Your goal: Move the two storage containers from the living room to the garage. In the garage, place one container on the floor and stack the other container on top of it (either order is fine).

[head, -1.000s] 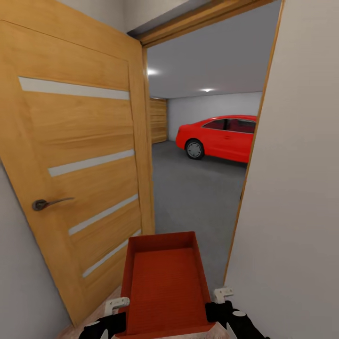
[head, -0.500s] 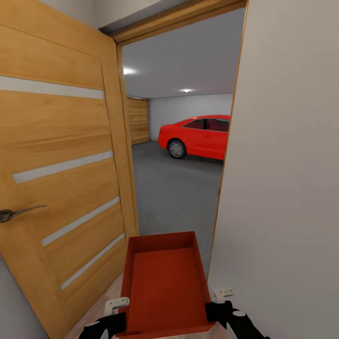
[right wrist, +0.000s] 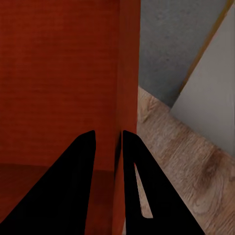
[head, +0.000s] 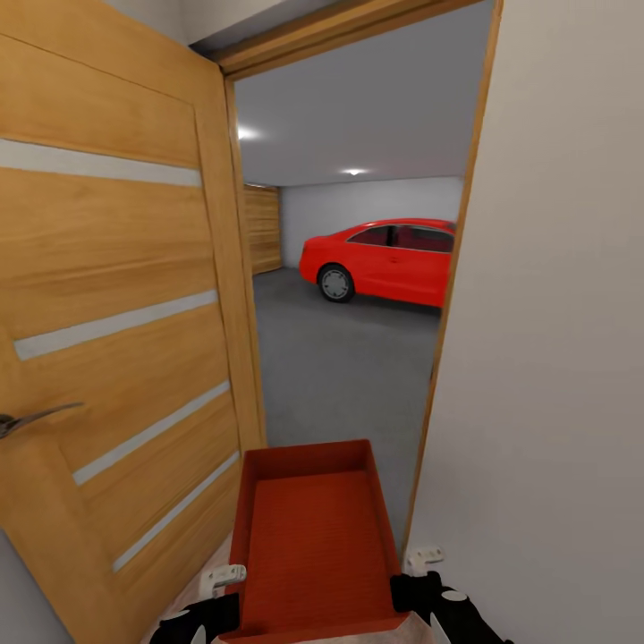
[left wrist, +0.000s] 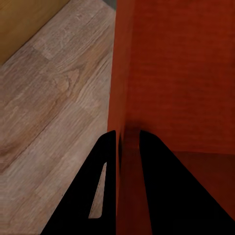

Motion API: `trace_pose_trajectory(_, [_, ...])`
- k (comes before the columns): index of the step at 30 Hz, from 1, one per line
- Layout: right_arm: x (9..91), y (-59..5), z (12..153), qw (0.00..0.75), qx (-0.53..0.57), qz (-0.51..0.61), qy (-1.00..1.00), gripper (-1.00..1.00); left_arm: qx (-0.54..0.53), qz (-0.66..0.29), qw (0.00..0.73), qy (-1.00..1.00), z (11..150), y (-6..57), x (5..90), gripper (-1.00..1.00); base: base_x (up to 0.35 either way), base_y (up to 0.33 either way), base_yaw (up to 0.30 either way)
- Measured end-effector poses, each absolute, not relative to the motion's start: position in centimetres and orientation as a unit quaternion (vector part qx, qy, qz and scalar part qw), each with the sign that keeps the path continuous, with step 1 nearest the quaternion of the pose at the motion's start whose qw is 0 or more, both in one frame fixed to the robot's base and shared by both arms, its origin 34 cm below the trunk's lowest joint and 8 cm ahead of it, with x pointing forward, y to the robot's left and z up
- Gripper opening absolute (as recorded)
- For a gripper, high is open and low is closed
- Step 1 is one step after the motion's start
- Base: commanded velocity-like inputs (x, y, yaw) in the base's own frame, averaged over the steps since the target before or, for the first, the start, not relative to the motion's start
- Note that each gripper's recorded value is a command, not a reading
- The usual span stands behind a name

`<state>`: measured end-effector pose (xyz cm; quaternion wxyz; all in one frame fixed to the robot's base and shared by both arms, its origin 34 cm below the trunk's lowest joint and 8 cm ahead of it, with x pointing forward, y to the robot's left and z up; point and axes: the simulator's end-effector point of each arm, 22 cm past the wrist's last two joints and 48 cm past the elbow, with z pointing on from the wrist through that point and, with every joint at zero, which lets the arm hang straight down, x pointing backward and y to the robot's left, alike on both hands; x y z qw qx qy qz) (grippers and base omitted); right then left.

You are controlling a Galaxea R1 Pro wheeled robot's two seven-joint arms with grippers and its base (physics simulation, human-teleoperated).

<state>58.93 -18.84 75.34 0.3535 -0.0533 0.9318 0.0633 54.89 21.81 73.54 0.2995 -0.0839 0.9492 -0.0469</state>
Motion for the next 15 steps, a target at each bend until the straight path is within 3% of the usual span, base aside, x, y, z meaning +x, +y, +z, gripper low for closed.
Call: trace_pose_trajectory(15, [58.99, -18.83, 75.38, 0.354, -0.054, 0.063, 0.932, -1.00, -0.084, -0.047, 0.300, 0.949, 73.56, 21.81, 54.91, -1.00, 0.224, 0.202, 0.000])
